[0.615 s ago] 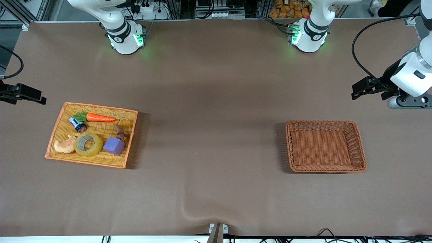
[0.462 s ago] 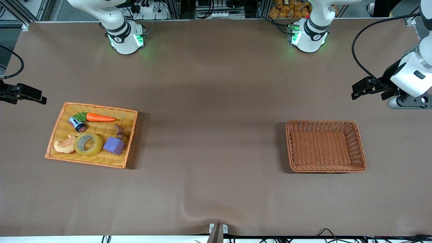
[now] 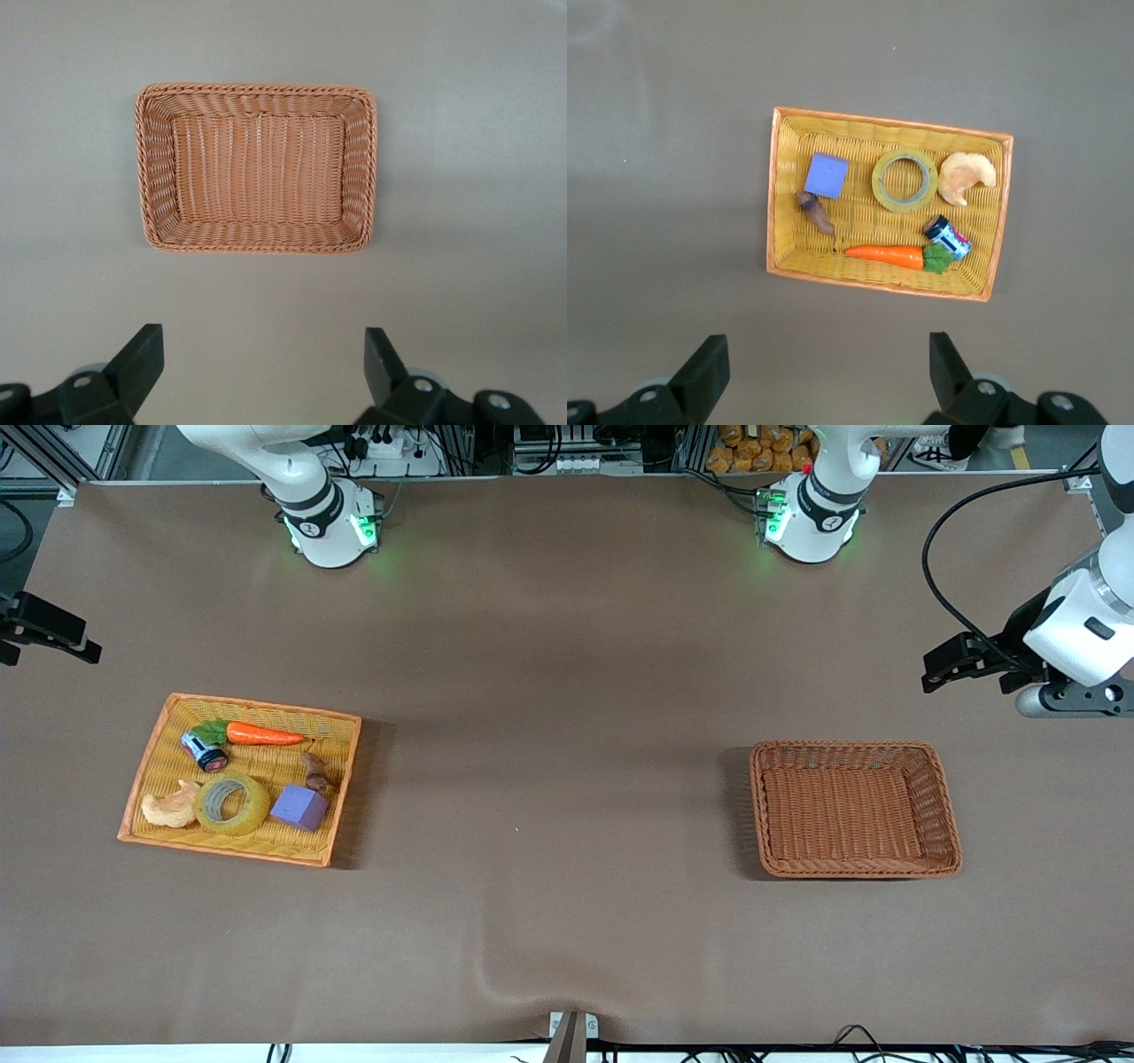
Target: Transfer tape with both arms
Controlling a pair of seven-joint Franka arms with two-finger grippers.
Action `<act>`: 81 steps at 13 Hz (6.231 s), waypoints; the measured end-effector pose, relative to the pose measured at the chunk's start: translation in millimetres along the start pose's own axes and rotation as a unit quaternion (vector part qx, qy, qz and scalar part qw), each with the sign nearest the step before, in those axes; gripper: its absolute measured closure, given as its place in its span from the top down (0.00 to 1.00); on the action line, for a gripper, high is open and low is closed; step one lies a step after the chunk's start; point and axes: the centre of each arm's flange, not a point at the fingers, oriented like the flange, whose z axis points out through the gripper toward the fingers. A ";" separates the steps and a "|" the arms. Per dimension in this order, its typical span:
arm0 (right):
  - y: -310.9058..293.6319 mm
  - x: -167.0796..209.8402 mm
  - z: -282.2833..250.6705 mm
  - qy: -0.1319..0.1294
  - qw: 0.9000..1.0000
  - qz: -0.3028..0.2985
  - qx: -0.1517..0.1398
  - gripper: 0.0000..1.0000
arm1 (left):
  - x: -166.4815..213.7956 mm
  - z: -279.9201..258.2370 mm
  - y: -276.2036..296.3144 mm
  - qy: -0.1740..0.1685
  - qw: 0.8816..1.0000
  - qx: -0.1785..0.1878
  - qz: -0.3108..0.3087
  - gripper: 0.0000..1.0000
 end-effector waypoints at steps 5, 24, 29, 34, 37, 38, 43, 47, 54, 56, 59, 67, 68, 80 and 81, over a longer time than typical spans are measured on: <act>8.3 5.8 20.2 0.011 1.000 0.005 -0.007 1.00 | 0.2 0.2 -0.2 0.000 1.000 0.000 0.000 1.00; 21.7 50.9 313.0 0.053 0.988 -0.138 -0.033 1.00 | -17.5 13.3 -2.5 -0.081 0.997 0.008 0.000 1.00; 39.3 43.0 422.3 0.032 0.986 -0.158 -0.037 1.00 | -33.9 19.4 -1.2 -0.143 0.990 0.013 0.002 1.00; 52.5 38.8 460.8 0.012 0.987 -0.157 -0.036 0.94 | -63.5 24.4 7.1 -0.246 0.969 -0.015 0.012 1.00; 51.0 38.8 461.4 0.010 0.987 -0.158 -0.034 0.59 | -71.1 23.6 21.4 -0.268 0.962 -0.050 0.027 1.00; 50.3 39.8 460.4 0.011 0.986 -0.160 -0.034 0.46 | -73.5 21.7 32.5 -0.270 0.960 -0.065 0.038 1.00; 37.9 62.0 375.3 -0.002 0.979 -0.201 -0.025 0.22 | -109.4 -0.8 143.0 -0.287 0.935 -0.157 0.136 1.00; -8.2 72.4 232.7 -0.018 0.972 -0.236 -0.011 0.22 | -114.9 -4.9 180.7 -0.296 0.928 -0.191 0.123 1.00; -301.0 46.3 238.8 -0.001 0.991 -0.132 -0.006 0.22 | -23.1 4.4 168.1 -0.215 0.915 -0.333 0.076 1.00; -388.7 34.1 274.8 0.012 0.995 -0.098 -0.002 0.22 | -10.3 2.4 150.3 -0.191 0.920 -0.338 0.053 1.00; -471.8 22.4 356.9 0.050 0.996 -0.075 0.027 0.22 | 21.5 3.1 53.6 -0.120 0.928 -0.349 0.047 1.00; -556.7 -17.2 460.1 0.059 0.996 -0.049 0.041 0.30 | 65.5 69.2 -21.4 -0.059 0.926 -0.356 0.116 1.00; -556.5 -14.2 455.4 0.061 0.996 -0.048 0.041 0.40 | 65.4 70.2 -14.9 -0.070 0.928 -0.354 0.097 1.00; -354.0 49.8 165.5 0.081 0.994 0.053 0.048 1.00 | 68.0 179.5 126.3 -0.183 0.966 -0.183 0.014 1.00; -316.9 48.0 145.0 0.071 0.995 0.055 0.041 1.00 | 65.6 197.0 152.9 -0.190 0.967 -0.169 0.001 1.00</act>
